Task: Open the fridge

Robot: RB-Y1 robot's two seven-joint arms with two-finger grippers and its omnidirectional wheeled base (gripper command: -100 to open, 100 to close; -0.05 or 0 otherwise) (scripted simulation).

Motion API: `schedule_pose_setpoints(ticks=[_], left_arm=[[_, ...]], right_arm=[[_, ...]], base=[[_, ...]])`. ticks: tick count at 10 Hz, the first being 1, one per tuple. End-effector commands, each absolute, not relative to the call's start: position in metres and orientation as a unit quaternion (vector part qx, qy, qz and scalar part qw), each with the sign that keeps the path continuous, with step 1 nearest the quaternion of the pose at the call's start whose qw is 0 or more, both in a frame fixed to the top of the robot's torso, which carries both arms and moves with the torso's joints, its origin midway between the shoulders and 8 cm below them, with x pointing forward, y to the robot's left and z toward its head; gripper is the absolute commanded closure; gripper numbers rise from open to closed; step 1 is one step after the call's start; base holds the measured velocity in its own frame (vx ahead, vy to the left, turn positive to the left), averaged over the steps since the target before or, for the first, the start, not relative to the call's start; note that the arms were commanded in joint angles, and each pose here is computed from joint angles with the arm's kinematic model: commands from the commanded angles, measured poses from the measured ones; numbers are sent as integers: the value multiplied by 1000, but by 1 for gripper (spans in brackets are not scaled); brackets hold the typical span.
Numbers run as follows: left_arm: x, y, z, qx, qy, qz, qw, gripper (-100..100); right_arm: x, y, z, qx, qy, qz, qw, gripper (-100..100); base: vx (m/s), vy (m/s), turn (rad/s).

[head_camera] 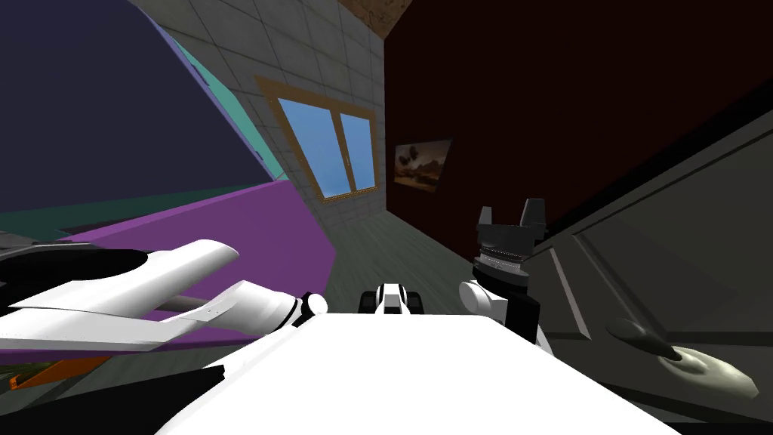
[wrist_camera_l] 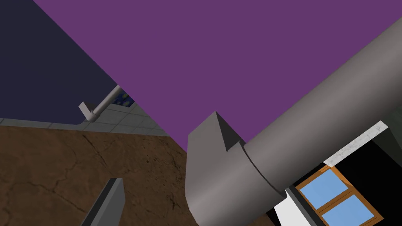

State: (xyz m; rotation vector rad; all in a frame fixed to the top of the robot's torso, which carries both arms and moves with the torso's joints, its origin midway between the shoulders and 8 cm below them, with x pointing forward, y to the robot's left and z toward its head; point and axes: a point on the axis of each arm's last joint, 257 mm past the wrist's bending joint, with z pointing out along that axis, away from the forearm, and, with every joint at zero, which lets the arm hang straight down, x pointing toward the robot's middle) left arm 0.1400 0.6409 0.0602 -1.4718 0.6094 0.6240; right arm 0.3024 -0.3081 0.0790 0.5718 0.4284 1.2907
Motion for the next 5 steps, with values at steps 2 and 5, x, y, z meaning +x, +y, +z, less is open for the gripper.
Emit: schedule_pose_setpoints(ticks=[2,5], left_arm=[[140,641,58,-651,270,275,654,0],[140,641,58,-651,270,275,654,0]], right_arm=[[302,-308,79,261,195,588,740,0],[302,-308,79,261,195,588,740,0]], base=[[0,0,0],[0,0,0]])
